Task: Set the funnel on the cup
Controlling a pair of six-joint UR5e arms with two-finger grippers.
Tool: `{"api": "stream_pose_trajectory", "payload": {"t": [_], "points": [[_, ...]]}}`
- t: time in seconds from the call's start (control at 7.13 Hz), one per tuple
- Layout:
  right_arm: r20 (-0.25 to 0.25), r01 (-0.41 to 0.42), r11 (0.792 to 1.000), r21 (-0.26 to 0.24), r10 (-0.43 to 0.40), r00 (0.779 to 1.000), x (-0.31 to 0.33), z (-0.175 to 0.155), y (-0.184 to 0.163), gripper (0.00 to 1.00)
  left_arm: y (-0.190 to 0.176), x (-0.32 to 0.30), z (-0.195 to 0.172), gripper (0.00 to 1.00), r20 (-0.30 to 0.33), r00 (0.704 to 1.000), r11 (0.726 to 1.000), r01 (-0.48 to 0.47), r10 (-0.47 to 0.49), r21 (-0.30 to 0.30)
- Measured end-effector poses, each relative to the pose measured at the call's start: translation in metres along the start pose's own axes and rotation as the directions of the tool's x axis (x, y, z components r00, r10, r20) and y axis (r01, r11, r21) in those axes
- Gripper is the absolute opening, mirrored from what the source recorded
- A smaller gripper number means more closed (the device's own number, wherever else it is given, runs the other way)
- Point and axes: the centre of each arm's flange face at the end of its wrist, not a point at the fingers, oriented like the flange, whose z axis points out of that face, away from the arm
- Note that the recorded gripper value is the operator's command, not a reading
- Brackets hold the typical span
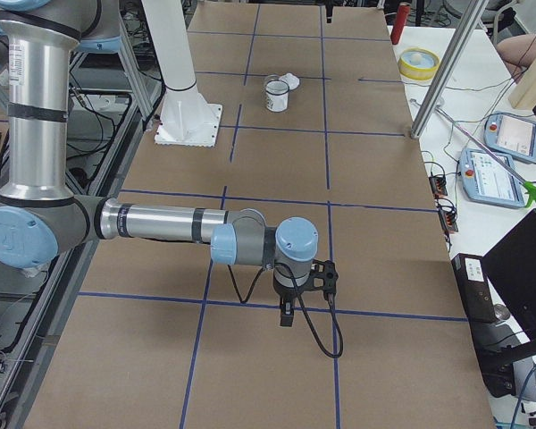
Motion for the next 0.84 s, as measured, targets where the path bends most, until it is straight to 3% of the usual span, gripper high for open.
{"api": "stream_pose_trajectory", "payload": {"t": [0.14, 0.28, 0.56, 0.84], "points": [[0.0, 0.0, 1.0, 0.0, 0.0, 1.0, 0.0, 0.0, 0.0, 1.0, -0.012, -0.075, 0.007, 0.84, 0.009, 1.0, 0.999, -0.028, 0.028, -0.018], [0.0, 0.0, 1.0, 0.0, 0.0, 1.0, 0.0, 0.0, 0.0, 1.0, -0.019, -0.153, 0.013, 0.99, -0.007, 0.999, 0.999, -0.044, 0.043, -0.031], [0.0, 0.0, 1.0, 0.0, 0.0, 1.0, 0.0, 0.0, 0.0, 1.0, -0.013, -0.262, 0.01, 1.0, -0.023, 0.999, 1.0, -0.022, 0.022, -0.015], [0.0, 0.0, 1.0, 0.0, 0.0, 1.0, 0.0, 0.0, 0.0, 1.0, 0.0, -0.296, 0.001, 1.0, -0.063, 0.998, 1.0, 0.027, -0.028, -0.011]]}}
